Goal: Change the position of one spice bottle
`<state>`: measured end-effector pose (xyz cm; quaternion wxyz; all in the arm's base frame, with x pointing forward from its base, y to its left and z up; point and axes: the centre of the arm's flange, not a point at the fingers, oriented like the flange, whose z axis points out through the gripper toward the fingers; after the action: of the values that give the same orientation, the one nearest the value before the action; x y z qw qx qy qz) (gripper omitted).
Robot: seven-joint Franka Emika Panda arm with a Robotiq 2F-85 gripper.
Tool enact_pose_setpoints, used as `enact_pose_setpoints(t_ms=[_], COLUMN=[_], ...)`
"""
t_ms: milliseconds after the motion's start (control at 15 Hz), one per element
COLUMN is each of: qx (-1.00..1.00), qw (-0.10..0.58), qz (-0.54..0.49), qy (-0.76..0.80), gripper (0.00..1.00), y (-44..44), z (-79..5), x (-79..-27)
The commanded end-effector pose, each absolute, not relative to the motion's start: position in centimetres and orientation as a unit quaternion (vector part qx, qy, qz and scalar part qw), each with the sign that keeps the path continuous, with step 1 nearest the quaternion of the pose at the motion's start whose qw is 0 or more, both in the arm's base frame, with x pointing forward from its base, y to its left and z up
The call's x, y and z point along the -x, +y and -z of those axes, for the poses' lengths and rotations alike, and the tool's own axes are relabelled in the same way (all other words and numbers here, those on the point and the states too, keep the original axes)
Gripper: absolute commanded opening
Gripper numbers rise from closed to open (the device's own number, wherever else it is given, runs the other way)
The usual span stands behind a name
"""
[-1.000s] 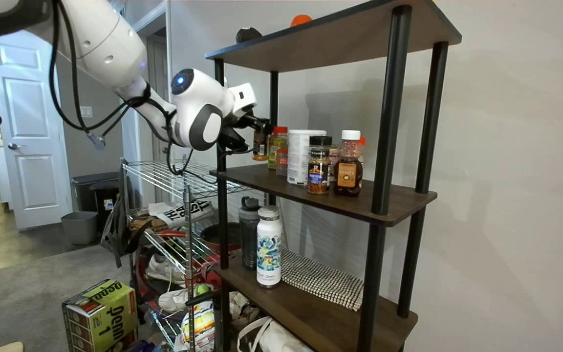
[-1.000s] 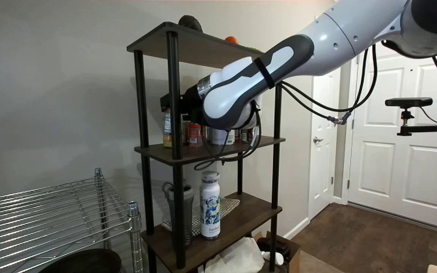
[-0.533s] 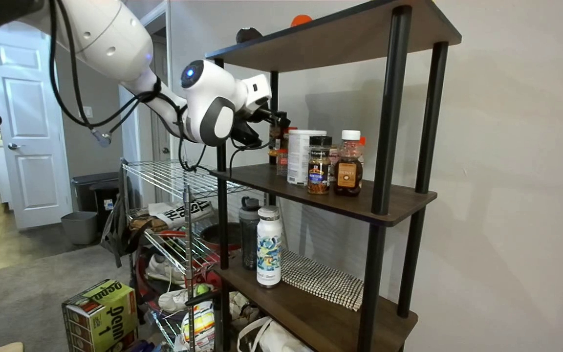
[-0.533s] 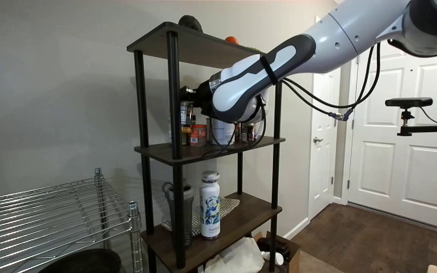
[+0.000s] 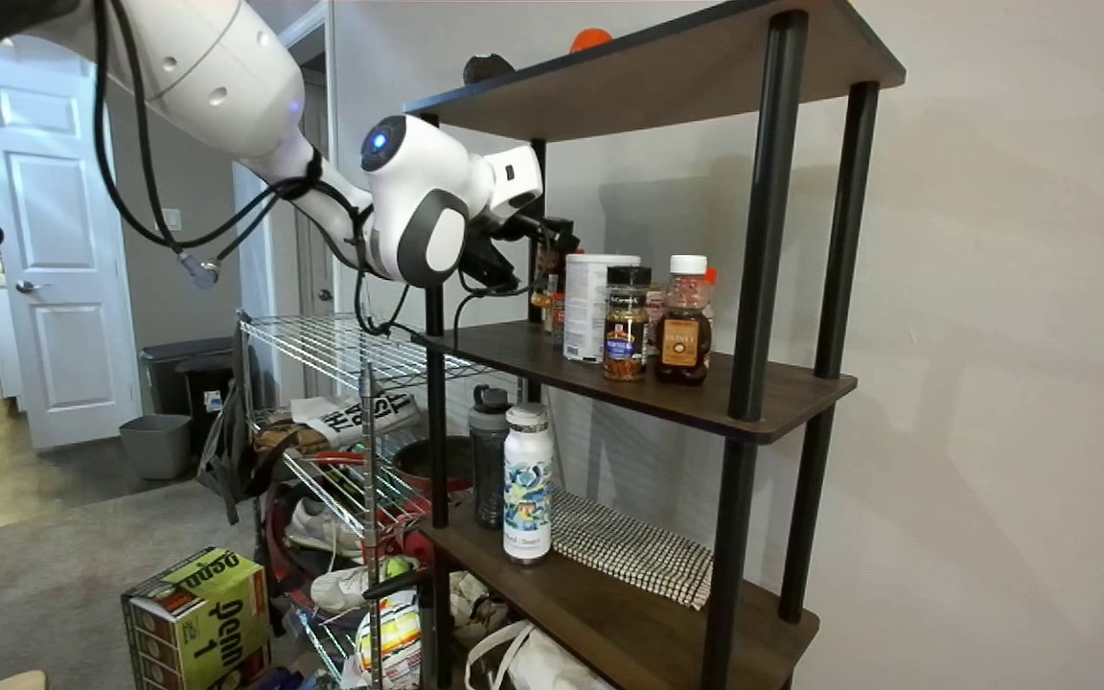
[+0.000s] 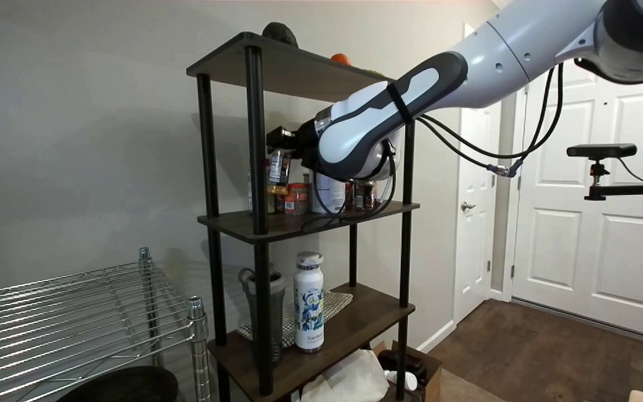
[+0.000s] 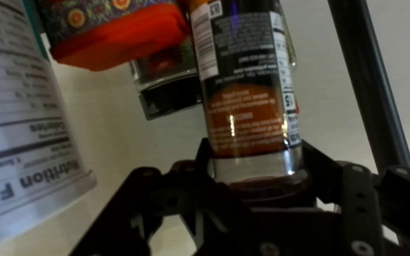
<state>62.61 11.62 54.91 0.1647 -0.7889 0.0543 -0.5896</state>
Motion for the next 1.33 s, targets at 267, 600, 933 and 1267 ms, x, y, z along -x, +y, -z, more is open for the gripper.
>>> enact_pose_setpoints(t_ms=[267, 600, 933, 1267], qx=[0.769, 0.770, 0.773, 0.786], qw=[0.192, 0.180, 0.185, 0.171], qz=[0.608, 0.608, 0.601, 0.588], qy=[0.052, 0.071, 0.083, 0.081], gripper=[0.33, 0.33, 0.33, 0.33], y=[9.8, 8.5, 7.9, 7.0], z=[-54.5, -54.6, -54.4, -53.8], x=[-55.5, -52.7, -49.6, -46.5])
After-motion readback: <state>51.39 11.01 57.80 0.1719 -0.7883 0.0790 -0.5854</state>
